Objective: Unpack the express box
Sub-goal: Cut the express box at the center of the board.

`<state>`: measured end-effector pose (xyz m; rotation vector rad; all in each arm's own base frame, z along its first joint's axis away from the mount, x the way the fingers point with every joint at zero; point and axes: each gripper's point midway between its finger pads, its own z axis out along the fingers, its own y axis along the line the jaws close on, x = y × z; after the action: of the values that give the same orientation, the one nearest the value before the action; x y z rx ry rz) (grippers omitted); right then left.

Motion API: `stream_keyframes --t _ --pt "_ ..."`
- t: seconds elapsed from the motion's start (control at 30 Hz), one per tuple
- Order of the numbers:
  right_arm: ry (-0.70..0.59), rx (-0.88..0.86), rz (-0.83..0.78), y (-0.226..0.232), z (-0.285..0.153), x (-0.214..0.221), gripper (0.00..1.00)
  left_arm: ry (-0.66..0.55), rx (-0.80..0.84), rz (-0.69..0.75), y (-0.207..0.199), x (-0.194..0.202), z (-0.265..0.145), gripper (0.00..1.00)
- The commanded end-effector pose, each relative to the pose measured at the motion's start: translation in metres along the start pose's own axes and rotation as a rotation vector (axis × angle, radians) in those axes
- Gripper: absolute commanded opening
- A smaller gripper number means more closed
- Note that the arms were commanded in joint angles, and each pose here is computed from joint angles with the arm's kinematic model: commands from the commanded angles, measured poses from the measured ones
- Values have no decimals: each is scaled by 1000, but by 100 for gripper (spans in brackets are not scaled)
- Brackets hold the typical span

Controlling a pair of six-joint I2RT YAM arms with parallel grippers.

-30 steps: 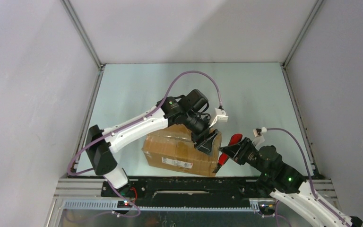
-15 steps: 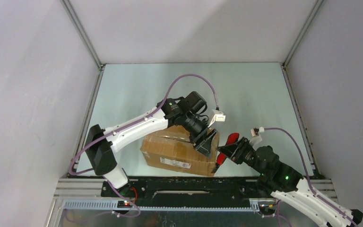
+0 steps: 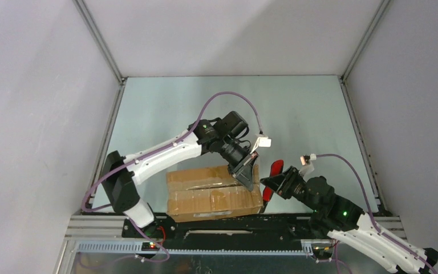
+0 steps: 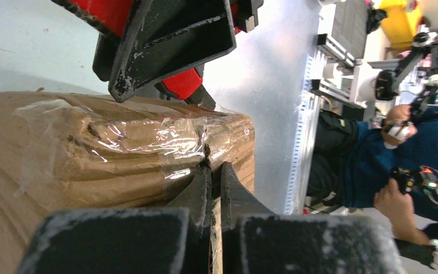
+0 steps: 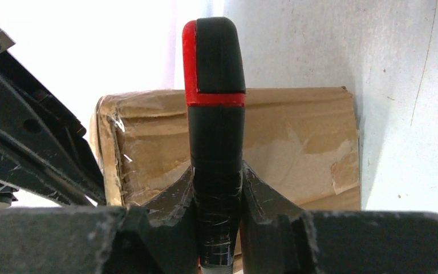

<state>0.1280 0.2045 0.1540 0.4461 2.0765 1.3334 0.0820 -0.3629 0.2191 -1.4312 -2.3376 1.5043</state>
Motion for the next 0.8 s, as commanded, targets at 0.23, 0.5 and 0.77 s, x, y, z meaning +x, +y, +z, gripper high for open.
stream_keyframes --t 0.23,0.5,0.77 --pt "-104 -59 -56 42 -26 -36 0 -89 -148 456 3 5 -16 0" --pt "-234 -176 18 73 -47 -72 0 -102 -149 563 3 10 -15 0" --pt "-438 -289 54 89 -39 -109 0 -107 -48 566 -9 12 -12 0"
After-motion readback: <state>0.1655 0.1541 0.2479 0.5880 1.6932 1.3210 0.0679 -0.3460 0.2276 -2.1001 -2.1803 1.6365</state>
